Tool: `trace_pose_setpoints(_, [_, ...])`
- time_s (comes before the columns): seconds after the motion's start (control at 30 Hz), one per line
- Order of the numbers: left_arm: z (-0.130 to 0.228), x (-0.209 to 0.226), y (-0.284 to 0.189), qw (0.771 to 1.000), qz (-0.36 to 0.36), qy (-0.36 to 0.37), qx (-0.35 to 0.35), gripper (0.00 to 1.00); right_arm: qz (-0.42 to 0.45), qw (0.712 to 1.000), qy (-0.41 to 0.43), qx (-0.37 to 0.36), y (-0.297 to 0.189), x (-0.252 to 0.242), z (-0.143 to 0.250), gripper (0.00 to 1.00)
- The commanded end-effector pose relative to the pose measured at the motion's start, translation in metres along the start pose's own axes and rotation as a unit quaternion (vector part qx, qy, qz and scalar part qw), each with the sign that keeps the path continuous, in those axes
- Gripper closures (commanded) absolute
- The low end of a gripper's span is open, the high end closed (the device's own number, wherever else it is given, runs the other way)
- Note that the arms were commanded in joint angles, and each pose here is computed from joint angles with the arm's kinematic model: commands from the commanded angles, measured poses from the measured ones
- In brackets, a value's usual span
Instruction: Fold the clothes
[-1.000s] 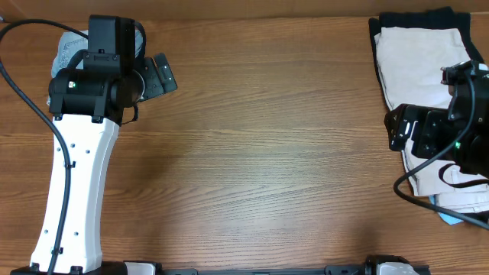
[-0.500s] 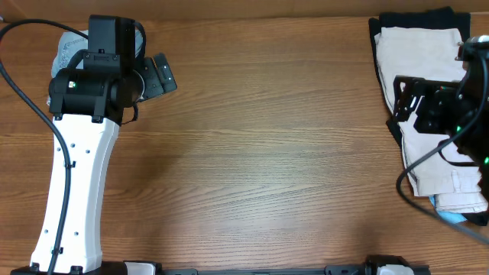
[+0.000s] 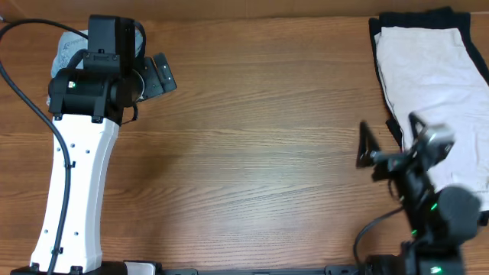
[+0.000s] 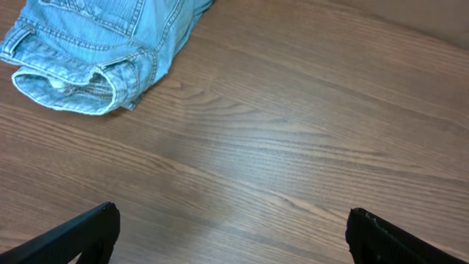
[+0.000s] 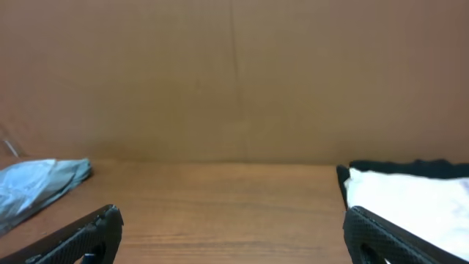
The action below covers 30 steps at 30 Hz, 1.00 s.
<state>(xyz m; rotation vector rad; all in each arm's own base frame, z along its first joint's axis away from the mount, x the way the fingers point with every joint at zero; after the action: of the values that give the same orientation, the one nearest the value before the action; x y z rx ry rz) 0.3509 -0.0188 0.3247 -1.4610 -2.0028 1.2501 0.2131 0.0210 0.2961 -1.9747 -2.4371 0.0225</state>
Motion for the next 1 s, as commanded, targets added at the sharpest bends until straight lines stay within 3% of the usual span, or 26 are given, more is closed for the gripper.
trace_pose_setpoints(0.0, [-0.002,0.001,-0.003,1.000,-0.003,0.011,-0.007,0.00,0.002,1.000,-0.004,-0.023,-0.008,0.002,0.035,0.00])
trace_pose_setpoints(0.33, [-0.002,0.001,-0.003,1.000,-0.003,0.011,-0.007,0.00,0.006,0.997,-0.018,-0.080,-0.018,0.004,0.090,0.00])
trace_pose_setpoints(0.7, [-0.002,0.001,-0.003,1.000,-0.003,0.011,-0.007,0.00,0.007,1.000,0.002,-0.003,-0.017,0.004,0.123,0.00])
trace_pose_setpoints(0.97, [-0.002,0.001,-0.003,1.000,-0.003,0.011,-0.007,0.00,0.006,1.000,0.001,-0.006,-0.017,0.004,0.121,0.00])
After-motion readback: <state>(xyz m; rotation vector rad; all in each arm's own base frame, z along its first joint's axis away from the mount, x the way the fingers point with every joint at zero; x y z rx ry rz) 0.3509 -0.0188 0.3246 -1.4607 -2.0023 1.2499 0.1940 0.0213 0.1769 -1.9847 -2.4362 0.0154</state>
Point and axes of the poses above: each gripper's point midway between its finger pads, its own y axis out along the fingers, its own x axis along the line the jaws close on, z = x × y, the point moved 5 cm from there along -y, back along the fingers, and after that the axes turned 6 degrees about -y, right-handed, at the moved point
